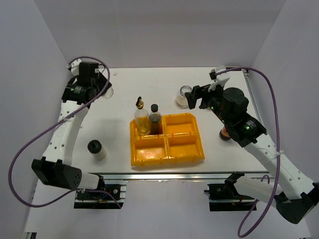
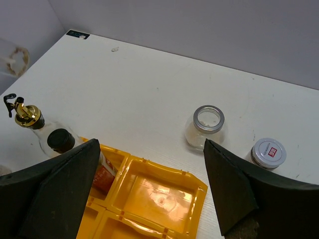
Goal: Organize the condiment bottles
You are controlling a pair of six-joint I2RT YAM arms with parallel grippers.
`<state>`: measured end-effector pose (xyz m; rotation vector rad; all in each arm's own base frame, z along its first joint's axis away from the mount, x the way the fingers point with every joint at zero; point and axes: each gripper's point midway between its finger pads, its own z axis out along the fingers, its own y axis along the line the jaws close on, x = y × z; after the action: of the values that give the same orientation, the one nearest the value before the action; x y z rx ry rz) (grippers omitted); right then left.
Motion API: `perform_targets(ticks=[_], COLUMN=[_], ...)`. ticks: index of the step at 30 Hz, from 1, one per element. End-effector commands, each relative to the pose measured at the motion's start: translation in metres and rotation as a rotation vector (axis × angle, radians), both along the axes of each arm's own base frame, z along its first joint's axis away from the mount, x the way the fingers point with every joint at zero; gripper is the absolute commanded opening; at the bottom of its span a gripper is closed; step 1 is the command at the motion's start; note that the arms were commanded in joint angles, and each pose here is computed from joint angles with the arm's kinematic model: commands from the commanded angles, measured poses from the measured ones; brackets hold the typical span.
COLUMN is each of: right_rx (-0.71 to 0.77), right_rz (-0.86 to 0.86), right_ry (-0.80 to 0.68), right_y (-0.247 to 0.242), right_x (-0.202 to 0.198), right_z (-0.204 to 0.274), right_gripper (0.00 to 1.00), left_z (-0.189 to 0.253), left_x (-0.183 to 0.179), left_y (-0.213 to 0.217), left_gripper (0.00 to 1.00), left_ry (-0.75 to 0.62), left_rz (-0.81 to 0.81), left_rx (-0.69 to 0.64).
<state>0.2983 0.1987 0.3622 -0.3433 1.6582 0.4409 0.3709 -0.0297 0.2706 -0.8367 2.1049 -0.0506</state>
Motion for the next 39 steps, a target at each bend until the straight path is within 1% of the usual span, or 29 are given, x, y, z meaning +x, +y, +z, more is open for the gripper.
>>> perform_targets(ticks=[1,2,3,4,5,6,8,9,10,11,12,13,14,15,17,18,19,21,22,24,25,26,29,35,39], right_rx=[0.051,0.057,0.057,0.061,0.070,0.073,0.081,0.084,0.090,0.108,0.112,0.121,0.125,0.140,0.142,0.146,0.163,0.171,0.201,0.203,0.207,0.207,0.190,0.172,0.173], right_rz=[0.003,0.005,0.005,0.010,0.022,0.027,0.013,-0.001,-0.020,-0.082,-0.130,-0.190,-0.330,-0.416,-0.570,-0.665,-0.726,-0.771,-0.808,-0.827,-0.829,-0.808,-0.778,-0.736,-0.716], right_ry=[-0.049,-0.058,-0.060,-0.064,-0.073,-0.074,-0.076,-0.074,-0.073,-0.066,-0.046,-0.030,-0.019,0.016,0.055,0.109,0.115,0.149,0.138,0.169,0.175,0.190,0.234,0.270,0.271], right_y=[-0.005,-0.007,-0.008,-0.008,-0.008,-0.008,-0.013,-0.015,-0.019,-0.030,-0.037,-0.047,-0.070,-0.084,-0.114,-0.132,-0.150,-0.165,-0.180,-0.190,-0.192,-0.189,-0.185,-0.180,-0.179], right_x=[-0.006,-0.009,-0.011,-0.012,-0.016,-0.018,-0.020,-0.020,-0.020,-0.017,-0.016,-0.012,-0.006,-0.005,-0.003,-0.007,-0.009,-0.013,-0.017,-0.020,-0.021,-0.021,-0.017,-0.012,-0.011], right_z=[0.017,0.020,0.020,0.021,0.024,0.025,0.025,0.025,0.025,0.025,0.021,0.017,0.011,0.000,-0.017,-0.035,-0.038,-0.058,-0.058,-0.074,-0.078,-0.083,-0.098,-0.111,-0.113], right_gripper=[0.89,0.89,0.89,0.89,0.89,0.89,0.89,0.89,0.89,0.89,0.89,0.89,0.89,0.89,0.89,0.89,0.89,0.89,0.89,0.89,0.89,0.89,0.89,0.89,0.89], left_z=[0.076,0.099,0.109,0.129,0.136,0.143,0.158,0.160,0.162,0.150,0.163,0.161,0.159,0.151,0.143,0.132,0.126,0.116,0.104,0.089,0.073,0.064,0.026,-0.037,-0.062], left_x=[0.004,0.007,0.008,0.014,0.016,0.015,0.024,0.021,0.022,0.030,0.022,0.021,0.020,0.014,0.007,0.001,-0.001,-0.006,-0.007,-0.016,-0.018,-0.026,-0.032,-0.031,-0.036], left_y=[-0.011,-0.016,-0.025,-0.036,-0.044,-0.071,-0.103,-0.132,-0.149,-0.169,-0.193,-0.206,-0.220,-0.250,-0.277,-0.296,-0.303,-0.314,-0.319,-0.331,-0.337,-0.347,-0.362,-0.363,-0.363], left_gripper=[0.00,0.00,0.00,0.00,0.00,0.00,0.00,0.00,0.00,0.00,0.00,0.00,0.00,0.00,0.00,0.00,0.00,0.00,0.00,0.00,0.00,0.00,0.00,0.00,0.00], left_ry=[-0.204,-0.261,-0.281,-0.328,-0.344,-0.356,-0.378,-0.378,-0.381,-0.348,-0.381,-0.375,-0.376,-0.368,-0.368,-0.351,-0.340,-0.318,-0.290,-0.262,-0.229,-0.213,-0.126,0.023,0.069], left_rz=[-0.102,-0.125,-0.168,-0.209,-0.244,-0.314,-0.398,-0.485,-0.539,-0.595,-0.651,-0.682,-0.722,-0.790,-0.877,-0.930,-0.950,-0.987,-1.006,-1.059,-1.074,-1.103,-1.141,-1.118,-1.120], left_rx=[-0.024,-0.033,-0.026,-0.032,-0.005,0.005,0.056,0.053,0.054,0.083,0.081,0.101,0.133,0.140,0.157,0.158,0.166,0.179,0.186,0.192,0.208,0.225,0.259,0.282,0.268])
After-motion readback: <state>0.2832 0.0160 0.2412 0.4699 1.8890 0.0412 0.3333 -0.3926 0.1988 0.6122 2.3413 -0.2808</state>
